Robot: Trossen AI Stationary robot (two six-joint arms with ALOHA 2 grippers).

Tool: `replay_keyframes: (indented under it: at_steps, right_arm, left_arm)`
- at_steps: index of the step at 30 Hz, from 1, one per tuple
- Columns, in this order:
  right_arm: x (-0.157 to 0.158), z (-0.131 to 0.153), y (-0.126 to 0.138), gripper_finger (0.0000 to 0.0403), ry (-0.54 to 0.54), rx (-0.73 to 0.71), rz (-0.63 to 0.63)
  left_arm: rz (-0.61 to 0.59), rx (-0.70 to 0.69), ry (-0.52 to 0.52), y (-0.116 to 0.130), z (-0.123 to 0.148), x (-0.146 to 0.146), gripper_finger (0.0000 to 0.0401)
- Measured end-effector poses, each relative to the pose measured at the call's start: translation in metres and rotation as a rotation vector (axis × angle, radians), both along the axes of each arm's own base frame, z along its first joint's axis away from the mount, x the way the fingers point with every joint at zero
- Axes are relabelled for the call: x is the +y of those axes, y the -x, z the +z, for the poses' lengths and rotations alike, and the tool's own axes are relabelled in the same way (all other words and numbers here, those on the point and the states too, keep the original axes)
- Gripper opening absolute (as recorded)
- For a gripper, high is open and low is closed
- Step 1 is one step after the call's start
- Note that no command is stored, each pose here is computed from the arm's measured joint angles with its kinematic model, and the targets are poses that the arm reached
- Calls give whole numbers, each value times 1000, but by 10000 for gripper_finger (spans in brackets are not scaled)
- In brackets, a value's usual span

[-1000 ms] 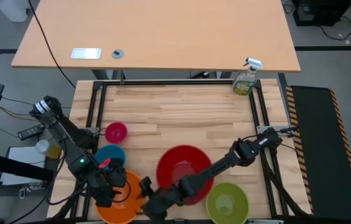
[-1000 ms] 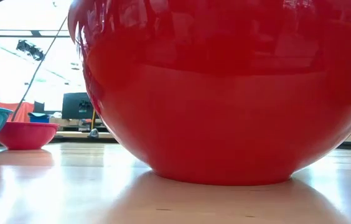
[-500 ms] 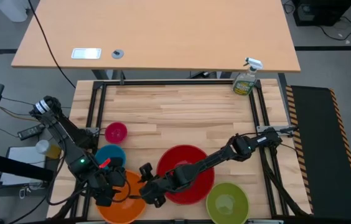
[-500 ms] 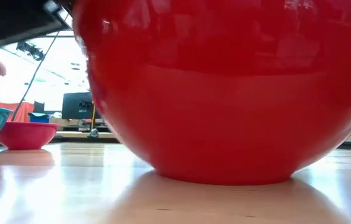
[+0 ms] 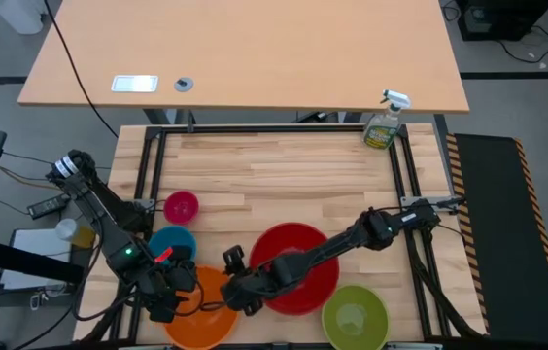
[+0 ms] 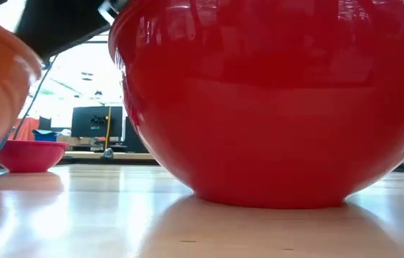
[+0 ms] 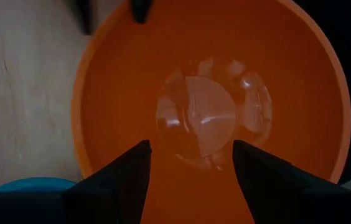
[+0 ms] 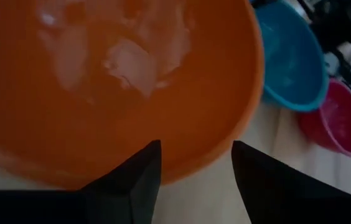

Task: Nest bowls inside each other
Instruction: Stack the orange bowl on the red bowl

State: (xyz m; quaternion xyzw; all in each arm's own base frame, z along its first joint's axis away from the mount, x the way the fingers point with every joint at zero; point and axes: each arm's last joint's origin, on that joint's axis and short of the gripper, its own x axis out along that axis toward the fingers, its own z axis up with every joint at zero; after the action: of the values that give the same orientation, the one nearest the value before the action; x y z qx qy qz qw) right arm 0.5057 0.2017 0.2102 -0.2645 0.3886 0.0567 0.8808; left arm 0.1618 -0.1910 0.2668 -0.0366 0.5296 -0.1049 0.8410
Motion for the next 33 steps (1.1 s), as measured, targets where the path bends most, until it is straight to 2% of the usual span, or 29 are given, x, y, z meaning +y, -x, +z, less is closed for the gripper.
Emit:
replay_keyframes:
  at_steps: [5, 8, 10, 13, 16, 18, 23, 26, 33]
  right_arm:
    - [-11, 1, -1, 198, 38, 0, -86]
    - [-13, 9, 1, 197, 11, -19, -124]
    - [-13, 20, 2, 197, -63, -59, -162]
    - [-16, 32, 2, 197, -238, -75, -212]
    - [-23, 29, -1, 197, -387, -29, -249]
    - [-29, 26, -3, 197, -439, -5, -289]
    - [-48, 21, -3, 197, -450, 54, -375]
    - [-54, 21, -5, 197, -490, 77, -352]
    - [-55, 5, -6, 197, -499, 118, -342]
  left_arm:
    - [0, 2, -2, 0, 0, 0, 231]
    - [0, 3, -3, 0, 0, 0, 231]
    - [-1, 3, -3, 0, 0, 0, 231]
    - [0, 5, -5, 0, 0, 0, 231]
    - [1, 7, -8, 1, 0, 1, 231]
    - [1, 7, -8, 1, 0, 1, 231]
    - [9, -4, -17, 0, 0, 1, 231]
    - [15, -14, -29, 0, 0, 2, 231]
    - [28, -31, -63, 0, -1, 3, 231]
